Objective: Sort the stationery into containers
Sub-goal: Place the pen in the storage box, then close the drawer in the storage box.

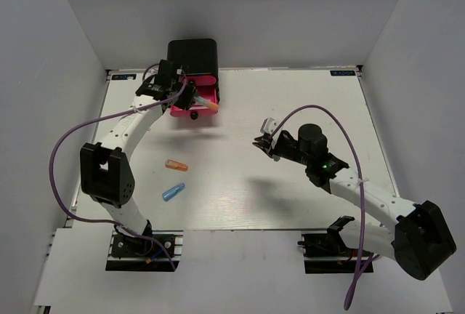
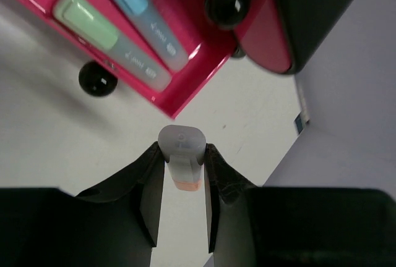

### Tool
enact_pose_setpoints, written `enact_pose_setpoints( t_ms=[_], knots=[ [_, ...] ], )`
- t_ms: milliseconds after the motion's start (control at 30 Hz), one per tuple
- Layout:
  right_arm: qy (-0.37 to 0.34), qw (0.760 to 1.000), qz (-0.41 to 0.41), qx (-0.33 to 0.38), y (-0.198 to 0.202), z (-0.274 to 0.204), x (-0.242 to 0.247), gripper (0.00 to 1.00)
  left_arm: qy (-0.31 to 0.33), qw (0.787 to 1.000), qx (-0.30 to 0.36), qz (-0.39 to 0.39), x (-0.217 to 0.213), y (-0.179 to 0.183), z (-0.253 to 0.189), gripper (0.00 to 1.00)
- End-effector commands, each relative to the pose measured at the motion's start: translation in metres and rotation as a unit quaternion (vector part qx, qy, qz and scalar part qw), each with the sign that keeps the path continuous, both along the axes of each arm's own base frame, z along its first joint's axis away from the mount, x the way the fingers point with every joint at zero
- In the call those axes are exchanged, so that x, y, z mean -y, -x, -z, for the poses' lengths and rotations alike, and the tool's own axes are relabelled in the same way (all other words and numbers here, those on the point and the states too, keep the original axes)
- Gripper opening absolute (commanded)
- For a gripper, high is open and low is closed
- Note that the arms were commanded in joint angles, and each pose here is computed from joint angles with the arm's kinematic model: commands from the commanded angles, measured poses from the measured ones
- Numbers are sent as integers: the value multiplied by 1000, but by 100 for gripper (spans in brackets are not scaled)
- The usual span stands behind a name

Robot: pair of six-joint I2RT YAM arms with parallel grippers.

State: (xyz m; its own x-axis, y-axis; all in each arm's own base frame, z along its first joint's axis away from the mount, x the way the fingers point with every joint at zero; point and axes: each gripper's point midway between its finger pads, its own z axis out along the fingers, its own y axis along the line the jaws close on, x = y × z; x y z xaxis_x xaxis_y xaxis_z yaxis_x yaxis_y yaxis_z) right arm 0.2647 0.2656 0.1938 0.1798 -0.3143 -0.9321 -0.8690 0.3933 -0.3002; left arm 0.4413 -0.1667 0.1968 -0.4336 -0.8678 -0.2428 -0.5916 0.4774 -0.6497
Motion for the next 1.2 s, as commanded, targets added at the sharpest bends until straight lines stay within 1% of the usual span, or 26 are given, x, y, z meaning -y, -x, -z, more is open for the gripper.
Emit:
enact_pose_setpoints(
  t_ms=[0, 100, 200, 267, 300, 333, 367, 400, 433, 467, 500, 533, 633, 700, 800, 833, 867, 900, 933, 967, 1000, 1033, 1067, 1100, 1133, 1167],
  knots=[
    [-4, 1000, 2, 2, 2, -4, 3, 22, 11, 994, 49, -95, -29, -30, -20, 0],
    [0, 1000, 4, 0, 3, -1, 5, 22, 26, 988, 51, -143, -40, -36, -7, 0],
    [4, 1000, 6, -4, 4, 4, 7, 22, 47, 980, 71, -181, -51, -47, -10, 0],
    [4, 1000, 5, -4, 5, 4, 7, 22, 28, 979, 56, -193, -57, -48, 5, 0],
    [3, 1000, 7, -3, 4, 4, 8, 22, 29, 979, 58, -193, -56, -53, 0, 0],
    [3, 1000, 9, -4, 3, 3, 8, 23, 22, 979, 43, -197, -60, -56, 12, 0],
    [4, 1000, 9, -2, 3, 3, 8, 25, 20, 979, 39, -197, -59, -58, 12, 2],
    [5, 1000, 9, -3, 3, 4, 8, 27, 17, 980, 32, -197, -59, -59, 15, 15],
    [6, 1000, 10, -3, 2, 4, 8, 34, 15, 980, 28, -197, -59, -60, 17, 28],
    [8, 1000, 11, -7, 2, 7, 9, 38, 9, 981, 28, -192, -59, -59, 17, 40],
    [8, 1000, 10, -4, 2, 4, 8, 42, 10, 981, 38, -189, -58, -63, 11, 58],
    [8, 1000, 13, -6, 1, 5, 9, 50, 7, 982, 39, -185, -59, -63, 11, 65],
    [10, 1000, 15, -9, 1, 8, 10, 56, -1, 985, 53, -166, -57, -64, 0, 78],
    [7, 1000, 20, -19, 0, 11, 11, 56, -9, 986, 74, -151, -58, -61, -18, 81],
    [7, 999, 23, -36, 1, 18, 11, 56, -32, 986, 115, -121, -59, -57, -47, 82],
    [6, 999, 27, -46, 1, 22, 12, 56, -37, 984, 137, -105, -59, -52, -67, 81],
    [6, 998, 31, -50, 0, 24, 13, 53, -51, 983, 148, -92, -61, -49, -73, 78],
    [11, 997, 40, -58, -4, 31, 16, 47, -81, 981, 169, -47, -54, -44, -82, 72],
    [12, 996, 47, -71, -4, 36, 17, 37, -101, 980, 172, -13, -52, -37, -72, 46],
    [14, 995, 56, -77, -7, 39, 20, 23, -102, 975, 191, 48, -38, -30, -71, 27],
    [17, 994, 63, -92, -9, 46, 21, 0, -110, 964, 226, 88, -33, -18, -85, 15],
    [20, 992, 72, -102, -12, 51, 25, 0, -127, 958, 228, 121, -34, -9, -63, 7],
    [19, 990, 81, -114, -14, 56, 27, 0, -128, 956, 229, 134, -33, -1, -57, 0],
    [24, 988, 84, -128, -14, 63, 28, 0, -137, 953, 231, 141, -36, 10, -56, 0],
    [26, 986, 98, -136, -19, 67, 34, 0, -139, 957, 210, 145, -38, 20, -31, 0],
    [25, 983, 103, -149, -19, 70, 33, 0, -140, 960, 195, 148, -40, 27, -19, 0]
  ],
)
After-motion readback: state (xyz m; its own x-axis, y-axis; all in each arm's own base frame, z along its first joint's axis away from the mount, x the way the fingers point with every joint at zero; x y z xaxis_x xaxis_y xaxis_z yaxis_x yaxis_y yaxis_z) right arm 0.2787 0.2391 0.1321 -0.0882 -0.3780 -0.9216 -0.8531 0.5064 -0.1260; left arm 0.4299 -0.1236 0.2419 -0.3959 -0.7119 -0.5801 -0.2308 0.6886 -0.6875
